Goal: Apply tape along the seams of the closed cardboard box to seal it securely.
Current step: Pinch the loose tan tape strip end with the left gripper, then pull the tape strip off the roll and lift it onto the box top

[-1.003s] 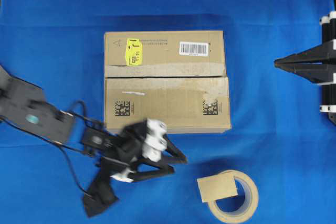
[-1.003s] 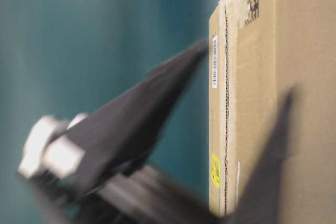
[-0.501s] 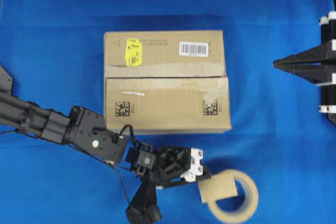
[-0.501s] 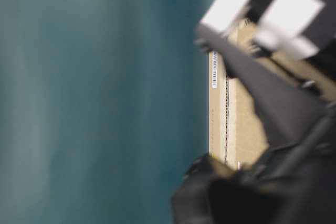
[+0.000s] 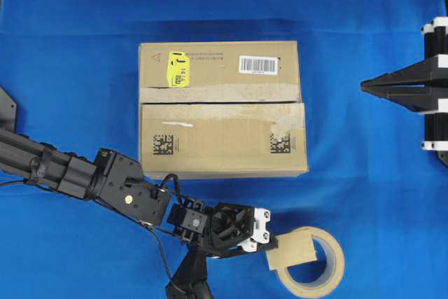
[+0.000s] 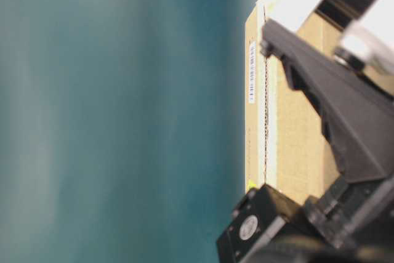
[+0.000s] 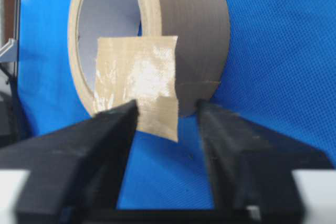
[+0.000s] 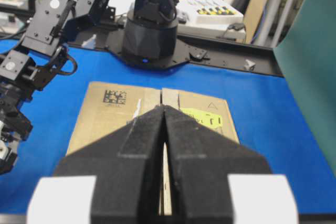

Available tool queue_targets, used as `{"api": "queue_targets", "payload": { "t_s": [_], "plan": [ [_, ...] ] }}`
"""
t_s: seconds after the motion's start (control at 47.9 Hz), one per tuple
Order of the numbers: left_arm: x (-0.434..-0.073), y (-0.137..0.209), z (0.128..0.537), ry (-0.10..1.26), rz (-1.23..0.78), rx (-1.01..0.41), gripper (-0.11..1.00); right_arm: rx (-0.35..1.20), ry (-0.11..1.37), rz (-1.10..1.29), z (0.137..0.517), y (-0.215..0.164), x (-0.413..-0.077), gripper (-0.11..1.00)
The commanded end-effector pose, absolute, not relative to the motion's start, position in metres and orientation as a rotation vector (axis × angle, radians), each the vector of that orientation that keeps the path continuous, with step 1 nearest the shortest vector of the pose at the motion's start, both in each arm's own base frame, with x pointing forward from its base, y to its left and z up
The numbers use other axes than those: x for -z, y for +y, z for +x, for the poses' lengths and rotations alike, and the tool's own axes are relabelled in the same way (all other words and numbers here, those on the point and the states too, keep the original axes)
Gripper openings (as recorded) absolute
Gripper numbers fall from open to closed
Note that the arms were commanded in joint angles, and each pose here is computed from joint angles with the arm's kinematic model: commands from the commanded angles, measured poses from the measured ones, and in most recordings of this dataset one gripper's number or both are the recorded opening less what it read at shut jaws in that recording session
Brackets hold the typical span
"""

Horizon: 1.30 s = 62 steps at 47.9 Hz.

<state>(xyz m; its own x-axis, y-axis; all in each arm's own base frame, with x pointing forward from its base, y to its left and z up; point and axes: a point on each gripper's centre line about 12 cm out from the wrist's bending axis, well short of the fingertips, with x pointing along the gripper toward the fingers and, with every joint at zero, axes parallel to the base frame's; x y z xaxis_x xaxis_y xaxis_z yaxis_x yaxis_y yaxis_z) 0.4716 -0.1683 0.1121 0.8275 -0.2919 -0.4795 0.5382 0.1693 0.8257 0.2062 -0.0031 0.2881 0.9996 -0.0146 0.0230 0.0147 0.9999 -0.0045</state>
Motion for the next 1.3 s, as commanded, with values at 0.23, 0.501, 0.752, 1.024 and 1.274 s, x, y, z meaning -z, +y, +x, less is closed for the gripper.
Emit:
{"api": "queue_targets", "payload": {
  "t_s": [0.23,0.501,0.752,1.024,1.274],
  "plan": [
    [-0.127,-0.164,0.477,0.209,1.254,0.562,0.0,0.016,-0.051,-0.006,0.209,-0.003,-0.297,0.0],
    [-0.143,-0.161,0.474,0.2,1.238,0.547,0.0,0.01,-0.038,-0.002,0.21,-0.002,-0.294,0.0],
    [-0.21,-0.157,0.468,0.133,1.254,0.507,0.0,0.003,-0.038,0.0,0.211,-0.001,-0.294,0.0],
    [-0.248,-0.14,0.46,0.094,1.333,0.467,0.0,0.004,-0.038,0.003,0.212,-0.001,-0.295,0.0],
    [-0.261,-0.105,0.445,0.121,1.34,0.404,0.0,0.004,-0.052,0.003,0.212,-0.001,-0.297,0.0]
  ]
}}
